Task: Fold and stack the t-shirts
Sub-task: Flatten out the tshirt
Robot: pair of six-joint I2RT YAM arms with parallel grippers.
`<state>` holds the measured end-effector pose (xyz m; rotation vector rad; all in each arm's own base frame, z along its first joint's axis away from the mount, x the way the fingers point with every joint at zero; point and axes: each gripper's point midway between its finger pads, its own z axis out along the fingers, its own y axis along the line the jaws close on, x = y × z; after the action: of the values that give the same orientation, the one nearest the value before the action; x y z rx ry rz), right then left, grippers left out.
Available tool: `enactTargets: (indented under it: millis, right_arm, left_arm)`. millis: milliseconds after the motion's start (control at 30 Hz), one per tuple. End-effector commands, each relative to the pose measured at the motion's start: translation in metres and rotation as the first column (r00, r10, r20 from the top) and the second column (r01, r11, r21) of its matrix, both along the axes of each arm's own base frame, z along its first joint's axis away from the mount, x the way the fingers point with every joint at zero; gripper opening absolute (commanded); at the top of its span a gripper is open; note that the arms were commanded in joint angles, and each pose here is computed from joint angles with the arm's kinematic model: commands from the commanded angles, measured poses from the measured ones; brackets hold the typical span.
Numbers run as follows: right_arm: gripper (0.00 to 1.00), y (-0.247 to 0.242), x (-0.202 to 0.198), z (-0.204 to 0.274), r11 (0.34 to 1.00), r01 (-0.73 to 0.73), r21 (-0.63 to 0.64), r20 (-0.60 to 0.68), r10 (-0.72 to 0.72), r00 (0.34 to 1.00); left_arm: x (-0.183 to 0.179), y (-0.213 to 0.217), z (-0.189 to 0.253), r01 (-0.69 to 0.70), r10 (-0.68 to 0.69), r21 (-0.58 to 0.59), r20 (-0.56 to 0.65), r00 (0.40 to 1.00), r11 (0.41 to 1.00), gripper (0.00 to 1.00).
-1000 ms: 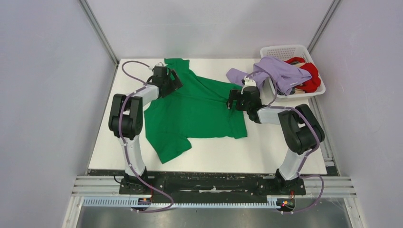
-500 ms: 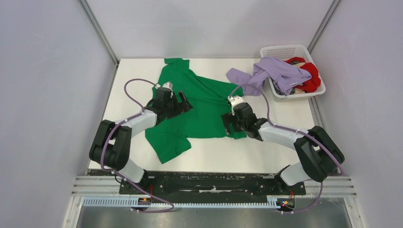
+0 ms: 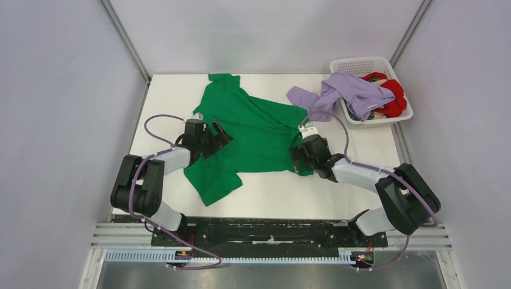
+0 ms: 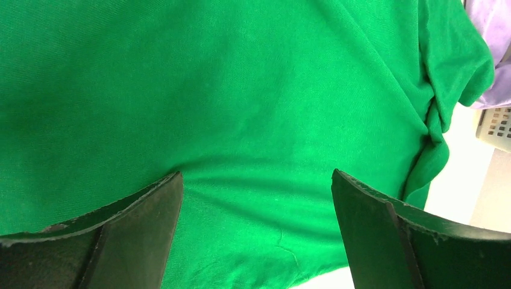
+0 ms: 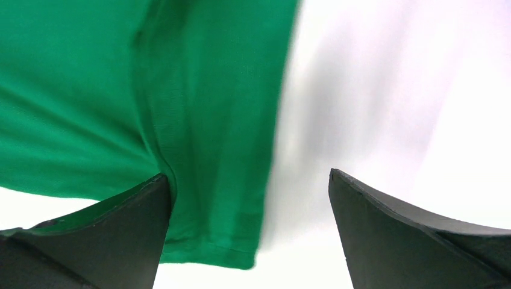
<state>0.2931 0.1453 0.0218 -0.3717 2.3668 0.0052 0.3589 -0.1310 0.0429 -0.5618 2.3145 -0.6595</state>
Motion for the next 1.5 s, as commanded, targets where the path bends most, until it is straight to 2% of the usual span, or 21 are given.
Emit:
enactTargets:
  millis: [0, 133, 300, 433, 467, 567, 667, 733, 833, 967, 1067, 1167, 1267, 1367, 1467]
  right_arm:
    - [0.98, -0.05, 0.001, 0.005, 0.988, 0.146, -0.043, 0.039, -0.144, 0.989]
    - [0.98, -0.096, -0.008, -0.006, 0.954, 0.3, -0.02, -0.003, -0.3, 0.954]
    - [0.98, -0.157, -0.026, -0.005, 0.828, 0.56, -0.019, 0.019, -0.559, 0.829]
    - [0.98, -0.188, -0.034, 0.007, 0.727, 0.686, 0.006, 0.055, -0.685, 0.726]
    - [0.98, -0.189, -0.033, 0.011, 0.719, 0.694, 0.026, 0.066, -0.694, 0.717]
    - [0.98, -0.178, -0.019, 0.027, 0.76, 0.638, 0.119, 0.099, -0.649, 0.754]
    - [0.98, -0.144, -0.001, 0.05, 0.844, 0.464, 0.27, 0.14, -0.511, 0.848]
    - [0.98, -0.129, 0.003, 0.063, 0.862, 0.379, 0.336, 0.174, -0.452, 0.875]
    - [0.98, -0.12, 0.009, 0.086, 0.868, 0.3, 0.397, 0.252, -0.417, 0.873]
    - [0.98, -0.12, 0.007, 0.086, 0.86, 0.295, 0.416, 0.276, -0.429, 0.86]
    - [0.98, -0.117, 0.004, 0.071, 0.868, 0.295, 0.401, 0.232, -0.407, 0.883]
    - [0.98, -0.117, 0.003, 0.062, 0.873, 0.305, 0.38, 0.203, -0.4, 0.894]
    - [0.98, -0.117, 0.003, 0.06, 0.879, 0.304, 0.366, 0.192, -0.391, 0.9]
    - [0.98, -0.12, 0.001, 0.059, 0.883, 0.31, 0.352, 0.203, -0.396, 0.896]
    - [0.98, -0.125, 0.0, 0.062, 0.884, 0.318, 0.343, 0.224, -0.406, 0.886]
  left_arm:
    - [-0.016, 0.029, -0.028, -0.077, 0.086, 0.099, -0.092, 0.992, 0.992, 1.0]
    - [-0.015, 0.036, -0.023, -0.09, 0.102, 0.135, -0.083, 0.991, 0.987, 1.0]
    - [-0.014, 0.041, -0.015, -0.101, 0.112, 0.158, -0.064, 0.992, 0.982, 1.0]
    - [-0.012, 0.048, 0.0, -0.119, 0.128, 0.189, -0.034, 0.991, 0.975, 1.0]
    - [-0.011, 0.05, 0.007, -0.127, 0.134, 0.196, -0.021, 0.991, 0.972, 1.0]
    - [-0.01, 0.052, 0.028, -0.139, 0.137, 0.198, 0.022, 0.99, 0.97, 1.0]
    - [-0.013, 0.051, 0.055, -0.133, 0.123, 0.197, 0.063, 0.99, 0.971, 1.0]
    - [-0.02, 0.051, 0.077, -0.133, 0.111, 0.221, 0.111, 0.988, 0.966, 1.0]
    - [-0.035, 0.049, 0.107, -0.132, 0.089, 0.234, 0.184, 0.979, 0.963, 1.0]
    - [-0.062, 0.032, 0.116, -0.042, 0.009, 0.162, 0.202, 0.979, 0.986, 1.0]
    - [-0.094, 0.009, 0.094, 0.074, -0.085, 0.109, 0.101, 0.991, 0.991, 1.0]
    - [-0.121, 0.001, 0.076, 0.097, -0.101, 0.152, 0.021, 0.995, 0.984, 1.0]
    - [-0.139, 0.009, 0.061, 0.088, -0.072, 0.231, -0.076, 0.994, 0.969, 1.0]
    - [-0.153, 0.02, 0.046, 0.101, -0.037, 0.338, -0.191, 0.981, 0.936, 1.0]
    - [-0.164, 0.019, 0.039, 0.133, -0.024, 0.419, -0.257, 0.966, 0.898, 1.0]
